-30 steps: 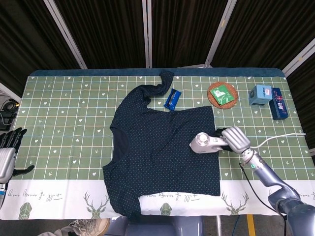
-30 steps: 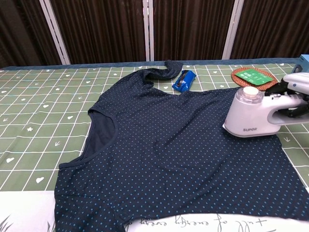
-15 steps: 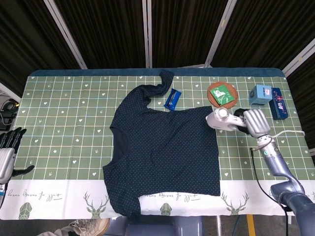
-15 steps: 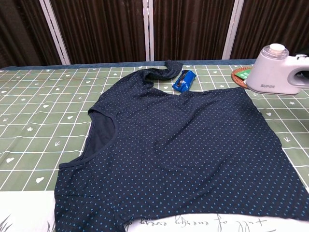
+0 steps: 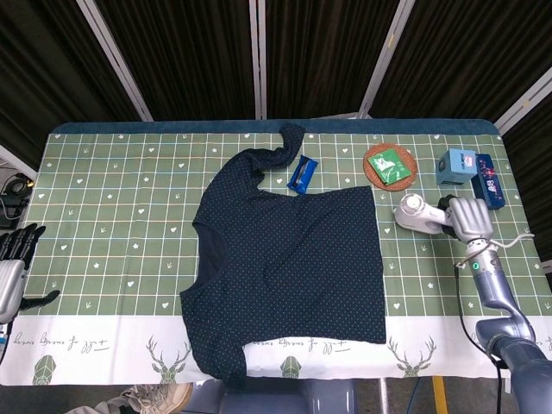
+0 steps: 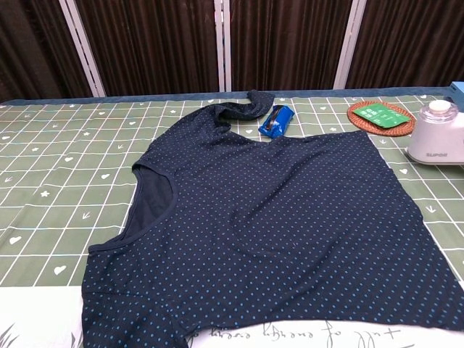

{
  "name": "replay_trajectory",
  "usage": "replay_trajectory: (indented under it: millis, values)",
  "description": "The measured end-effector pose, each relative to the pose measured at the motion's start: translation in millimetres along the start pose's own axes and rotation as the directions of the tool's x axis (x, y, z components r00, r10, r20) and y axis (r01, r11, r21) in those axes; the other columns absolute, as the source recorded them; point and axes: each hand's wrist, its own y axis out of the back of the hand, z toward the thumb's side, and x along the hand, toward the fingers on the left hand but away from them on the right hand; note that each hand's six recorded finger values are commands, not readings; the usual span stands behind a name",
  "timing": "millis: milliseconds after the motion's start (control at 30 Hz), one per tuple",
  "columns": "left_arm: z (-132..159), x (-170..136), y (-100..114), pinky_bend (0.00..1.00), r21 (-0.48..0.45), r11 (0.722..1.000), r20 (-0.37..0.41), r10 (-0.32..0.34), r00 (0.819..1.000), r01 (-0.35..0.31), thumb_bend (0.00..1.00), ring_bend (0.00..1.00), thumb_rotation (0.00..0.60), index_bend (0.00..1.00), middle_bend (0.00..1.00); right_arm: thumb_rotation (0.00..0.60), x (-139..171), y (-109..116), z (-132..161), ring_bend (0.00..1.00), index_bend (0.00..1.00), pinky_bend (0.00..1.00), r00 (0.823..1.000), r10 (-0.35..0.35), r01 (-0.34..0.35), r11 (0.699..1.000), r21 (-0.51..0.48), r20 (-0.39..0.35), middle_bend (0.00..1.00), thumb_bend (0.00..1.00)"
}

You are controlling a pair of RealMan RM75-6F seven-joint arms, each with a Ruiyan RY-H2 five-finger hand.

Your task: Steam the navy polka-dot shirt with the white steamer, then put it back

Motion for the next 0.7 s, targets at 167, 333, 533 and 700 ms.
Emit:
replay_trajectory:
  millis: [167,333,533,700]
  values:
    - [0.1,0.0,0.5,0.00,-0.002,1.000,0.001,0.001,1.000,-0.001,0.00,0.00,0.600,0.00,0.00,0.600,0.0,-4.1,-1.0,0.01,0.02,0.21,0.999,0.031,-0.031,1.000,0.002,0.012,0.02,0.07]
    - [0.5,-0.7,1.4,0.00,-0.006,1.000,0.004,0.002,1.000,-0.002,0.00,0.00,0.600,0.00,0.00,0.600,1.9,-2.5,2.4,0.00,0.00,0.17,0.999,0.038,-0.037,0.999,-0.016,0.006,0.00,0.03]
    - [1.2,-1.6,2.6,0.00,-0.012,1.000,0.008,0.004,1.000,-0.004,0.00,0.00,0.600,0.00,0.00,0.600,8.1,7.0,8.6,0.00,0.00,0.13,1.000,0.012,-0.013,0.999,-0.031,-0.024,0.00,0.01]
    - [2.6,-3.1,5.4,0.00,-0.020,1.000,0.018,0.009,1.000,-0.008,0.00,0.00,0.600,0.00,0.00,0.600,17.1,18.7,14.0,0.00,0.00,0.03,0.998,-0.020,0.017,0.999,-0.045,-0.058,0.00,0.00]
